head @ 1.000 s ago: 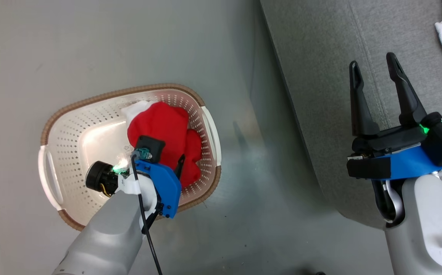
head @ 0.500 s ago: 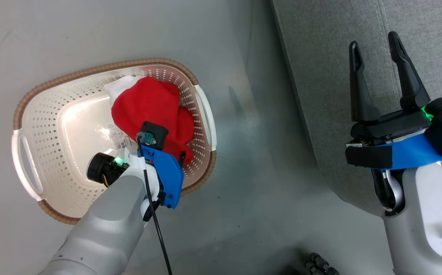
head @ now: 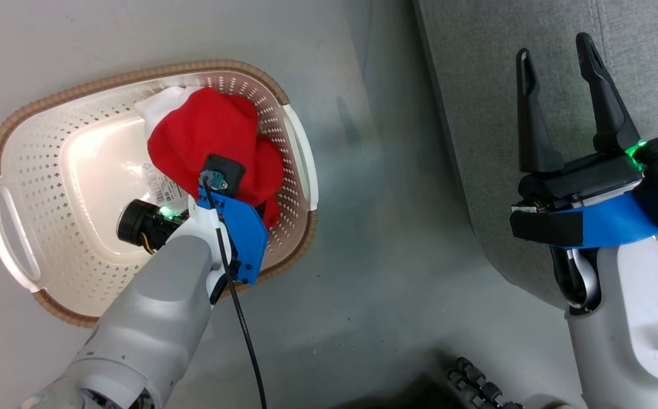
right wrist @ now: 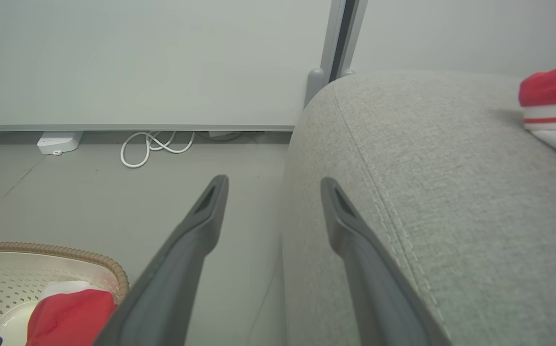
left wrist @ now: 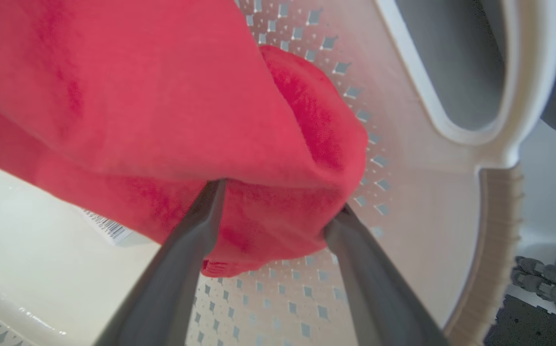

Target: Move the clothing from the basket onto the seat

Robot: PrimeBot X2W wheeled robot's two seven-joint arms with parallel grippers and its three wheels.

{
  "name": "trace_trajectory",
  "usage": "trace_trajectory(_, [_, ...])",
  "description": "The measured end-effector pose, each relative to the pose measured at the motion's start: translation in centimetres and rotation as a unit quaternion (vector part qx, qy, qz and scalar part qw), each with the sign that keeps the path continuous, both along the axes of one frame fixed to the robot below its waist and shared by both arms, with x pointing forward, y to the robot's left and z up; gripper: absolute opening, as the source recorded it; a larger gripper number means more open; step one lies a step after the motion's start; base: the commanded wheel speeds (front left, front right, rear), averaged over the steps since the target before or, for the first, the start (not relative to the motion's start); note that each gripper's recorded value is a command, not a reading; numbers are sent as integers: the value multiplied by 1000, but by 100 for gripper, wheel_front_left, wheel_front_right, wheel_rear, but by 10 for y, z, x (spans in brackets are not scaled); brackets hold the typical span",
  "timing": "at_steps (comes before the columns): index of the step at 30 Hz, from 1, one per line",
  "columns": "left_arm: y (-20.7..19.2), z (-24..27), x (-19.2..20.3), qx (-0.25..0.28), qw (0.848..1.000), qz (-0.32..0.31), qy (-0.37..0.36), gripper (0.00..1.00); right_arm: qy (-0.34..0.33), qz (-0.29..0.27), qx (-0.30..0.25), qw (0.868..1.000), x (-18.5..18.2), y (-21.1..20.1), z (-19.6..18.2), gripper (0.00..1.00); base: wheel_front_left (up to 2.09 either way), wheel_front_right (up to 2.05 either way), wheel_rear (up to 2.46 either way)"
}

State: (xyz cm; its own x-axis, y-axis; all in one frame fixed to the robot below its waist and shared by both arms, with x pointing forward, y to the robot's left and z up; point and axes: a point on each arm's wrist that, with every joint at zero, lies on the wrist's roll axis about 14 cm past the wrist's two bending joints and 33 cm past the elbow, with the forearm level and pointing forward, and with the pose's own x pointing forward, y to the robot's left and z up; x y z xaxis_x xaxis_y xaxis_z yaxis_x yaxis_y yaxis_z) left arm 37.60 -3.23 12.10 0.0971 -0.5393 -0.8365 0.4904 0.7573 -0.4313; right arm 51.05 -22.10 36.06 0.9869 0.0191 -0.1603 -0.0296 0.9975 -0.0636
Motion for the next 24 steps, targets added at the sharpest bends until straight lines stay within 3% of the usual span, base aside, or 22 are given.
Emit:
trace_trajectory(18, [18, -39, 12, 52, 998, -17, -18, 100, 26, 2, 2, 1000, 6, 3, -35, 100, 0, 0, 0])
trace_trajectory(19, [17, -39, 12, 49, 998, -18, -18, 66, 26, 2, 2, 1000, 6, 3, -36, 100, 0, 0, 0])
trace_trajectory(20, [17, -39, 13, 48, 999, -19, -19, 12, 27, 2, 2, 1000, 6, 3, -36, 100, 0, 0, 0])
trace_trajectory(21, [17, -39, 13, 47, 999, -19, -21, 0, 26, 3, 3, 1000, 7, 3, -36, 100, 0, 0, 0])
trace_trajectory(24, [16, -37, 14, 45, 999, -21, -22, 0, 25, 3, 4, 1000, 7, 4, -36, 100, 0, 0, 0])
